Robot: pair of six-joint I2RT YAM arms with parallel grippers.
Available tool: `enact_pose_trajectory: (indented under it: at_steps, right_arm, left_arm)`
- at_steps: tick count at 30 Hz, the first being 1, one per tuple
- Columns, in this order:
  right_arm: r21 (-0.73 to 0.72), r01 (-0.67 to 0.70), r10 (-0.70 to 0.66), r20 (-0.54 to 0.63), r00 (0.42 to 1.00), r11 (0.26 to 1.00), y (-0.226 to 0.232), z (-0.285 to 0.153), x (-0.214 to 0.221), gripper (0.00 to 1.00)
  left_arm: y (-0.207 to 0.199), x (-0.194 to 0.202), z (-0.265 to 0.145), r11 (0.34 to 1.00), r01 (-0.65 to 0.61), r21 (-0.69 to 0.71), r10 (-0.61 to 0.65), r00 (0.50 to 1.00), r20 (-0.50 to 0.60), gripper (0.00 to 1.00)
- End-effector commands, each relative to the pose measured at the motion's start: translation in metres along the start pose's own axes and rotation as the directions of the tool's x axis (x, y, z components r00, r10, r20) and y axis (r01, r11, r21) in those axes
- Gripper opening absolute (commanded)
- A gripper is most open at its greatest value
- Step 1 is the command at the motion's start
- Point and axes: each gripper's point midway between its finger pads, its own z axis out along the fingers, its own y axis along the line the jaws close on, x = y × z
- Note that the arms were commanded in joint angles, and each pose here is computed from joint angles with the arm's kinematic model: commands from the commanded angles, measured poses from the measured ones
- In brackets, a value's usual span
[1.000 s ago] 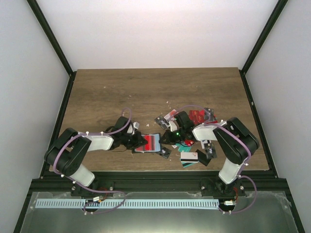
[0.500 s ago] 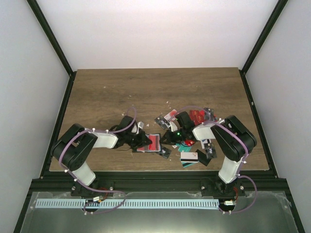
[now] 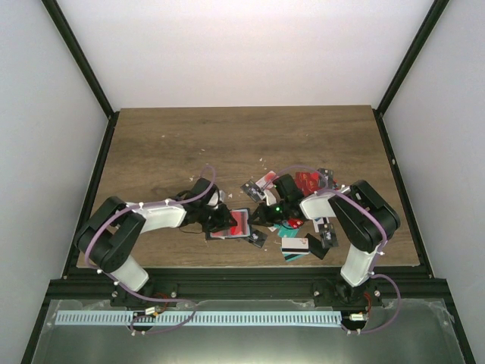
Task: Put the credit cards into the card holder
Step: Insert the credit card into the card holder.
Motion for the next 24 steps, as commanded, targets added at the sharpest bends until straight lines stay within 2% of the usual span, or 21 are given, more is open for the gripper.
enact_pose_trajectory:
  at_steps: [1,11,13,16,19,24]
  right_arm:
    - [0.043,0.025,-0.026,0.026,0.999,0.999,-0.002,0.001,-0.01,0.03]
    - [0.029,0.061,-0.062,0.038,0.997,0.998,0.012,-0.005,-0.018,0.03]
    - [0.029,0.073,-0.074,0.041,0.996,0.997,0.015,-0.008,-0.019,0.03]
    - [0.021,0.089,-0.09,0.05,0.995,0.996,0.022,-0.013,-0.021,0.04]
    - [0.003,0.096,-0.096,0.057,0.994,0.995,0.031,-0.017,-0.023,0.05]
    - [-0.012,0.097,-0.096,0.068,0.993,0.995,0.039,-0.021,-0.027,0.08]
  left_arm:
    - [0.028,0.028,-0.009,0.985,0.051,-0.162,-0.066,0.994,-0.09,0.3]
    - [-0.003,0.011,-0.04,0.983,0.015,-0.181,-0.023,0.999,-0.039,0.42]
    - [-0.01,0.007,-0.042,0.986,-0.004,-0.168,-0.001,1.0,-0.028,0.37]
    - [-0.009,0.003,-0.038,0.986,-0.022,-0.167,0.018,1.0,-0.024,0.18]
    - [-0.005,0.002,-0.029,0.986,-0.018,-0.166,0.012,0.999,-0.035,0.06]
    - [0.002,0.002,-0.014,0.981,-0.023,-0.194,0.013,0.998,-0.054,0.04]
